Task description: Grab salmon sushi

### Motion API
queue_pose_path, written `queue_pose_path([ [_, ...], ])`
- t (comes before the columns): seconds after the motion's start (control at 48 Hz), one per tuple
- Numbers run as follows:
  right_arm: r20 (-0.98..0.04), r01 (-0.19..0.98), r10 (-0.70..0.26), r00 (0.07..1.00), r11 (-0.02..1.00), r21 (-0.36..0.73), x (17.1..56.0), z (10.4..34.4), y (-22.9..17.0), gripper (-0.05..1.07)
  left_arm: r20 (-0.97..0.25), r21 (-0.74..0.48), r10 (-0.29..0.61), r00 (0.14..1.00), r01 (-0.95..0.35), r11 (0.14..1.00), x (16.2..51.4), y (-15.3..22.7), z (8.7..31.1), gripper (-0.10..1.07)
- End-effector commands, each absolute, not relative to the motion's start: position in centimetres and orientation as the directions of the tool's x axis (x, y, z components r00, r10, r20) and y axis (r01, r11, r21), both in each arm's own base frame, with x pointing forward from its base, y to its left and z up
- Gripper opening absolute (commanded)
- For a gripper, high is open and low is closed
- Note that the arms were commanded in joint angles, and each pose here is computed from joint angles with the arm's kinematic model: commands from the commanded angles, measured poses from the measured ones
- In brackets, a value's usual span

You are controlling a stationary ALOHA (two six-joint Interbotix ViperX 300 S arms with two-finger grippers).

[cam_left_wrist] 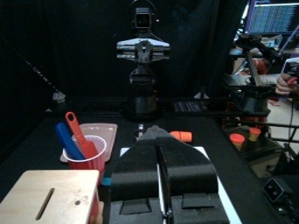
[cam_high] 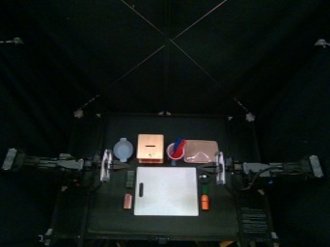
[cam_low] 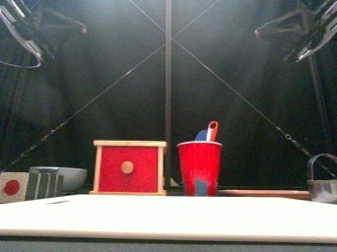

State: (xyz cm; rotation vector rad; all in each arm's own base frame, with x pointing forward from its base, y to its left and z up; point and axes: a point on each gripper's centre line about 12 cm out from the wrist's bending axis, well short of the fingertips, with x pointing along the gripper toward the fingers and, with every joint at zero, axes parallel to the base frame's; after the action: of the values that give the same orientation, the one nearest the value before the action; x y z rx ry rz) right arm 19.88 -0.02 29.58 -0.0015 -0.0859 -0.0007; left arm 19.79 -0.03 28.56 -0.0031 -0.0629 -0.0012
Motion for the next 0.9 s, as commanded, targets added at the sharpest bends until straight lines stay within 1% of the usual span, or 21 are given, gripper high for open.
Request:
queue_pose_path([
  [0.0,0.057,0.001,-0.001,0.998,1.0,-0.001,20.5,29.1,0.0,-0.01,0.08,-0.005,0.01,0.997,-0.01,1.0,20.3,0.2,29.6,0.01],
  [0.042,0.041,0.0,0.0,0.999,1.0,-0.003,20.8,28.8,0.0,-0.01,0.089,-0.008,0.011,0.996,-0.01,1.0,20.3,0.2,29.9,0.02],
  [0.146,-0.005,-0.003,0.003,1.0,1.0,-0.021,21.8,28.1,0.0,0.02,0.086,-0.023,0.013,0.996,-0.011,1.0,20.3,0.2,29.8,0.02],
  [0.25,-0.022,-0.012,0.011,1.0,0.999,-0.044,23.2,28.5,0.1,0.02,0.067,-0.052,0.019,0.998,-0.015,0.999,20.3,0.3,29.3,0.02],
  [0.333,-0.028,-0.021,0.02,0.999,0.998,-0.058,23.8,28.7,0.3,0.02,0.03,-0.095,0.029,0.999,-0.026,0.995,20.7,0.4,28.8,0.02],
  [0.396,-0.036,-0.023,0.02,0.999,0.998,-0.059,24.0,28.6,0.3,0.02,-0.034,-0.172,0.042,0.999,-0.047,0.984,21.2,0.5,28.2,0.04],
  [0.438,-0.044,-0.023,0.02,0.999,0.998,-0.059,24.0,28.3,0.3,0.02,-0.105,-0.257,0.046,0.993,-0.072,0.964,21.7,0.6,27.8,0.07],
  [0.521,-0.053,-0.025,0.022,0.998,0.998,-0.061,23.9,28.0,0.3,0.02,-0.238,-0.39,0.024,0.971,-0.118,0.913,22.2,0.6,27.2,0.11],
  [0.542,-0.056,-0.024,0.02,0.998,0.998,-0.06,23.9,27.8,0.3,0.02,-0.261,-0.407,0.02,0.965,-0.128,0.905,22.3,0.6,27.2,0.11],
  [0.646,-0.068,-0.018,0.014,0.998,0.998,-0.06,23.8,27.4,0.1,0.02,-0.448,-0.502,-0.015,0.894,-0.237,0.832,22.7,1.8,26.9,0.12],
  [0.688,-0.073,-0.018,0.013,0.997,0.998,-0.062,23.8,27.2,0.1,0.02,-0.505,-0.541,-0.032,0.863,-0.288,0.79,22.7,2.3,26.5,0.12],
  [0.708,-0.076,-0.015,0.01,0.997,0.998,-0.061,23.8,27.1,0.0,0.02,-0.545,-0.573,-0.046,0.837,-0.333,0.749,22.6,2.7,26.2,0.12],
  [0.771,-0.086,-0.01,0.005,0.996,0.998,-0.06,23.8,26.9,-0.1,0.02,-0.625,-0.604,-0.068,0.778,-0.425,0.674,22.0,3.5,25.3,0.12],
  [0.875,-0.124,-0.003,-0.004,0.992,0.998,-0.059,23.9,26.2,-0.3,0.02,-0.752,-0.561,-0.065,0.656,-0.585,0.585,20.2,4.2,23.9,0.12],
])
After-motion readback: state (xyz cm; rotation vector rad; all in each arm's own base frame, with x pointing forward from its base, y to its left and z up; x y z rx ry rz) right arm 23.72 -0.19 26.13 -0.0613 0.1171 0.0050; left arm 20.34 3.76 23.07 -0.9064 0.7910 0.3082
